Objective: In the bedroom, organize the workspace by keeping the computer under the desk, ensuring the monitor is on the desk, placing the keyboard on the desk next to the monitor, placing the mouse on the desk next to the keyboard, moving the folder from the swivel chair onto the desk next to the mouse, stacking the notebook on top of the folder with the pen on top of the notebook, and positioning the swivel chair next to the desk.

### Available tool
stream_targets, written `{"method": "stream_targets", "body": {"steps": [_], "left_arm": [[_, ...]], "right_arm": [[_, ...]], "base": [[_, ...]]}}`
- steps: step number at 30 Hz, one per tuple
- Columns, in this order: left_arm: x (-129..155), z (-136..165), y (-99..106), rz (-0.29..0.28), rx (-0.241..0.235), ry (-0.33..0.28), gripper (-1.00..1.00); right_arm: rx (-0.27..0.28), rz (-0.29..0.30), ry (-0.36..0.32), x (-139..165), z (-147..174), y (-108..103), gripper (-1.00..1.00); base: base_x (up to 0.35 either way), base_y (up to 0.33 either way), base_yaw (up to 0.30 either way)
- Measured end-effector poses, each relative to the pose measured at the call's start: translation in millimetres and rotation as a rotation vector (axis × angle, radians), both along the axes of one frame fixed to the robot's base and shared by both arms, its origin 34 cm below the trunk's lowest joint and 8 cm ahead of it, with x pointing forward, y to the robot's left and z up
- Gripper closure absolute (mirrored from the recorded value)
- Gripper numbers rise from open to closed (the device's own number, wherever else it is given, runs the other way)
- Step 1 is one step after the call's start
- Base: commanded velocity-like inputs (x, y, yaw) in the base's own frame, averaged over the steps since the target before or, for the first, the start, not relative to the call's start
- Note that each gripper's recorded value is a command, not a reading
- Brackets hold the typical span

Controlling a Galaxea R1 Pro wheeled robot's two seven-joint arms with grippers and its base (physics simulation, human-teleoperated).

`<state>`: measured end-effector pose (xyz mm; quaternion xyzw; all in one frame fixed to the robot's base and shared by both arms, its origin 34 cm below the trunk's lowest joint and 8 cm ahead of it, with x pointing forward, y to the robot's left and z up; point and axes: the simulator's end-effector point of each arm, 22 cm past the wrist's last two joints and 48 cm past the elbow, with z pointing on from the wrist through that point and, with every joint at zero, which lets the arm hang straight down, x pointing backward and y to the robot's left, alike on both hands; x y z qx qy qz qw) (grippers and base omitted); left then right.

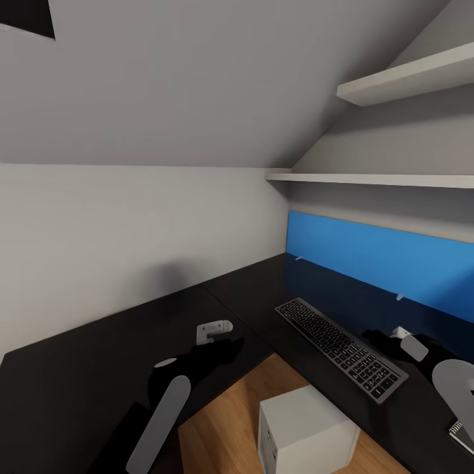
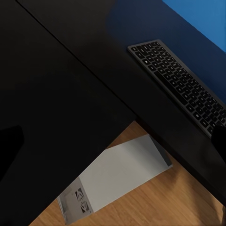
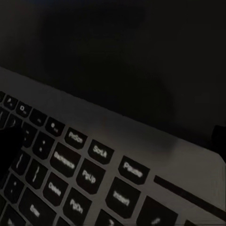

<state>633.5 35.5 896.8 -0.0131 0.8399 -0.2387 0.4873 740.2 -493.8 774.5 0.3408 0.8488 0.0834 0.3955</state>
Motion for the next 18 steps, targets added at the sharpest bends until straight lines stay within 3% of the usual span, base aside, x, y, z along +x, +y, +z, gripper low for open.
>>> {"method": "stream_targets", "body": {"steps": [5, 11, 18], "left_arm": [[0.0, -0.3, 0.0, 0.0, 0.0, 0.001, -1.0], [0.1, -0.7, -0.1, -0.001, 0.001, 0.002, -1.0], [-0.2, -0.5, -0.3, -0.001, 0.0, 0.002, -1.0]], "right_arm": [[0.002, 0.002, 0.002, 0.0, -0.6, 1.3, -1.0], [0.002, 0.002, 0.003, 0.2, -1.0, 1.3, -1.0], [0.0, 0.001, 0.003, -0.1, -0.7, 0.9, -1.0]], "base": [[-0.028, 0.0, 0.0], [-0.216, 0.0, 0.0], [-0.062, 0.048, 0.0]]}}
